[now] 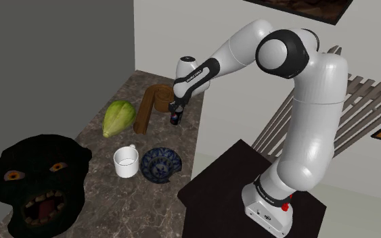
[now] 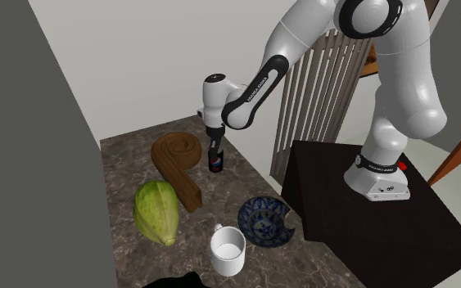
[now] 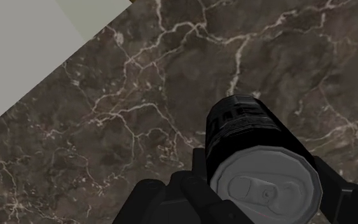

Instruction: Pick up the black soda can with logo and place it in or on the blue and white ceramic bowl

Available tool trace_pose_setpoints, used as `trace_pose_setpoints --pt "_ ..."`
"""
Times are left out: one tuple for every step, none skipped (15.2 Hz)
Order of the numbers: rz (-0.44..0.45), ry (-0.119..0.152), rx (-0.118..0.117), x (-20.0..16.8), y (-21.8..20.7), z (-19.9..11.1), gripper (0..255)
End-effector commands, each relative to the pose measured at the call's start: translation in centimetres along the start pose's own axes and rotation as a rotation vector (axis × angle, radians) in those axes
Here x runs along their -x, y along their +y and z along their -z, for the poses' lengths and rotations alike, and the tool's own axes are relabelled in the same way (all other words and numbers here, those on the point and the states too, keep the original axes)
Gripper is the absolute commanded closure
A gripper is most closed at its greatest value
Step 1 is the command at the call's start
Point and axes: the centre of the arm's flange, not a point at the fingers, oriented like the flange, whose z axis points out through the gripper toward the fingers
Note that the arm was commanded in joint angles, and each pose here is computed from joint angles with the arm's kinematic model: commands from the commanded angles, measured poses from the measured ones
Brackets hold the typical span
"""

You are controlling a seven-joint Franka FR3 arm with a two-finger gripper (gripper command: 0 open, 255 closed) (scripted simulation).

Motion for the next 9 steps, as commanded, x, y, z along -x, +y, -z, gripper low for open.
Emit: trace_pose_setpoints --pt "-0.001 -0.001 0.000 0.0 0.0 0.0 255" --pt "-0.001 -0.001 0.000 0.0 0.0 0.0 255" --pt "-0.001 -0.001 0.000 0.0 0.0 0.0 255" --pt "-0.001 -0.001 0.000 0.0 0.1 0.5 255" --pt "-0.001 -0.001 0.000 0.0 0.1 1.0 255" --pt "-0.001 -0.001 0.000 0.0 0.1 1.5 255" --pt "-0.001 -0.001 0.000 -0.1 0.2 2.1 255" --pt "-0.001 -0.001 0.000 -0.1 0.2 2.6 255" --pt "-0.001 -0.001 0.000 -0.1 0.2 3.1 255"
